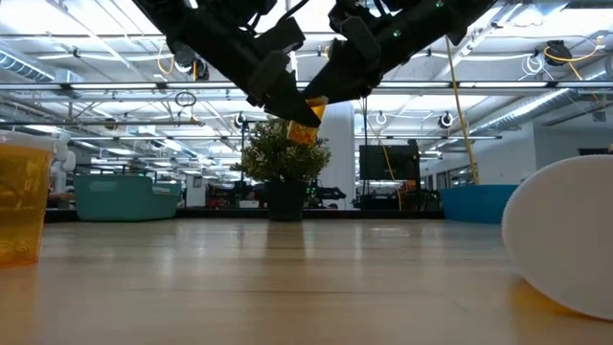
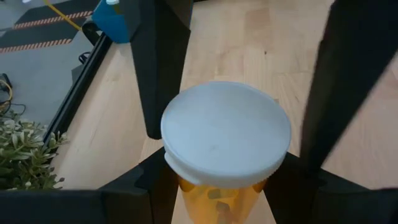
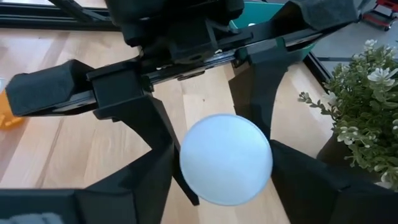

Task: Pick and place medicine bottles into bin by pill shape (circle, oval)
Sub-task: Put the big orange pill bottle into the blue bin

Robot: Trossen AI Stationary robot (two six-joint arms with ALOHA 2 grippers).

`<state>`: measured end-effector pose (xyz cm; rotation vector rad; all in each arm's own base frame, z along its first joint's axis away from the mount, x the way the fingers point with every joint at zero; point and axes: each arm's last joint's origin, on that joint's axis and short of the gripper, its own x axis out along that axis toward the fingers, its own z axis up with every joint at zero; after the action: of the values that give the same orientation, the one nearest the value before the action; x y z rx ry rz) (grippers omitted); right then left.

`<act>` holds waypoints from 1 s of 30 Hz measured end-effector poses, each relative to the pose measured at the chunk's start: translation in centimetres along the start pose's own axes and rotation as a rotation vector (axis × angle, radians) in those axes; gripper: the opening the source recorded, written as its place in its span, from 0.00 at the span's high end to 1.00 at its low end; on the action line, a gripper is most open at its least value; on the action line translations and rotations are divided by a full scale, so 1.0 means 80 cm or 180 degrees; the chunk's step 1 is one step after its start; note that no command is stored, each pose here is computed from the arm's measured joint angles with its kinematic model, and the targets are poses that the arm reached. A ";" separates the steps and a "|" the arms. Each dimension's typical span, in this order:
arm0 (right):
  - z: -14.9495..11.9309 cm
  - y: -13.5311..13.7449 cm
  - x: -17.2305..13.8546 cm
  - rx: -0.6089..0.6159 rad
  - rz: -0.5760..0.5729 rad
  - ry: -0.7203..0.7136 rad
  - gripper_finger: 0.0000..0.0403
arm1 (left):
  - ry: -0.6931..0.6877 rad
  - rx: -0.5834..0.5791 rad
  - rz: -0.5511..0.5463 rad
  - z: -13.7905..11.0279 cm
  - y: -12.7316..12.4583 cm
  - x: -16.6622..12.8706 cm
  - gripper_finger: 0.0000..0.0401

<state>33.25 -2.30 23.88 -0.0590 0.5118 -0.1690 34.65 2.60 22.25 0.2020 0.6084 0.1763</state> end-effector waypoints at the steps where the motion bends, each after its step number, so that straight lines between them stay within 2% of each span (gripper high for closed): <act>1: 0.000 0.000 0.000 -0.0001 0.0000 0.0006 0.41 | -0.0001 0.0000 -0.0001 0.000 0.000 0.000 0.50; 7: -0.001 0.000 0.000 0.0001 0.0001 0.0013 0.50 | 0.0003 -0.0002 -0.0002 0.000 0.000 0.000 0.50; 14: -0.001 0.000 0.000 -0.0011 0.0002 0.0014 0.47 | 0.0003 0.0001 0.0005 0.000 -0.003 -0.001 0.49; 24: -0.009 -0.001 -0.005 -0.0110 0.0013 0.0269 0.48 | 0.0221 -0.0097 0.0151 -0.006 -0.013 -0.003 0.26; 30: -0.011 -0.012 -0.020 -0.0108 -0.0044 0.0464 0.48 | 0.0420 -0.0298 0.0174 -0.014 -0.010 -0.003 0.20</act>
<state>31.31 -2.99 23.98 -0.0839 0.6598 -0.1790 33.89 1.96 21.31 0.1170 0.7244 0.2720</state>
